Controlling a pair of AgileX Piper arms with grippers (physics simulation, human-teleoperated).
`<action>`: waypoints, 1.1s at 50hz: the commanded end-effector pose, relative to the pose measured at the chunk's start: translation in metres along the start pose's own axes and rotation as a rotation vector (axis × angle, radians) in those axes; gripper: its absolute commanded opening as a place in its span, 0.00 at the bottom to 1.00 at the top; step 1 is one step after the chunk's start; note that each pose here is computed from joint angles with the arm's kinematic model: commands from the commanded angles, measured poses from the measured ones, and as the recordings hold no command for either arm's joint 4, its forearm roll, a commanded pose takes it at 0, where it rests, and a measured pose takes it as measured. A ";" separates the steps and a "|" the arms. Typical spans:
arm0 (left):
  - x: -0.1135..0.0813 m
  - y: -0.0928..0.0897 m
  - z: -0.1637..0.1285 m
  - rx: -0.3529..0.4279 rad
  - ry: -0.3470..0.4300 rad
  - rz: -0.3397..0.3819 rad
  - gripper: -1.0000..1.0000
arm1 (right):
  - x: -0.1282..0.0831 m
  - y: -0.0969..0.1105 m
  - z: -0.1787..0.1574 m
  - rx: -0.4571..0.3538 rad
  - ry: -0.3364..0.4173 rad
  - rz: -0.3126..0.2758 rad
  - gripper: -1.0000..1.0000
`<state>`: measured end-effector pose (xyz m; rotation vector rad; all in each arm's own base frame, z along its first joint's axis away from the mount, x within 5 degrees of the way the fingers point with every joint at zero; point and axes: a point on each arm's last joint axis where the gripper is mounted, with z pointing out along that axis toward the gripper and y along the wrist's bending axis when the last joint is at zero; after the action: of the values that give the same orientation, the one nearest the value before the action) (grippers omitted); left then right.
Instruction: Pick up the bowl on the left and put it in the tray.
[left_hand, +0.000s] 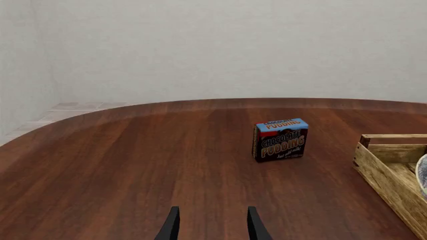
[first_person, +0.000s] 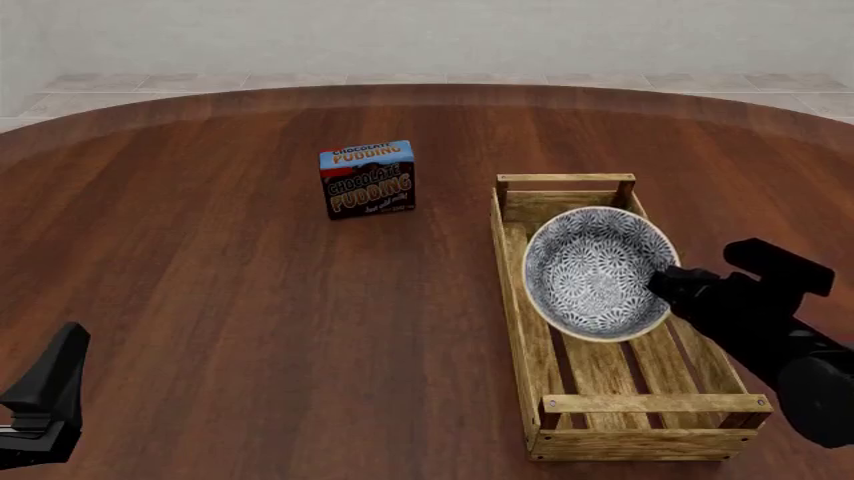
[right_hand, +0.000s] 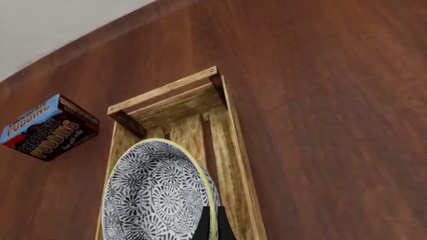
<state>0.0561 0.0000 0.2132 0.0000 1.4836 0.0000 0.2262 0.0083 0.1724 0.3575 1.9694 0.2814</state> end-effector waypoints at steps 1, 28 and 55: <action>0.000 0.000 0.000 0.000 0.000 0.000 1.00 | 0.000 0.002 0.001 -0.007 -0.005 0.001 0.00; 0.000 0.000 0.000 0.000 0.000 0.000 1.00 | 0.002 0.002 0.002 -0.009 -0.002 -0.004 0.00; 0.000 0.000 0.000 0.000 0.000 0.000 1.00 | 0.006 -0.003 0.010 0.007 0.006 0.005 0.00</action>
<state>0.0561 0.0000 0.2132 0.0000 1.4836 0.0000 0.2304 0.0082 0.1647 0.3573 1.9747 0.2760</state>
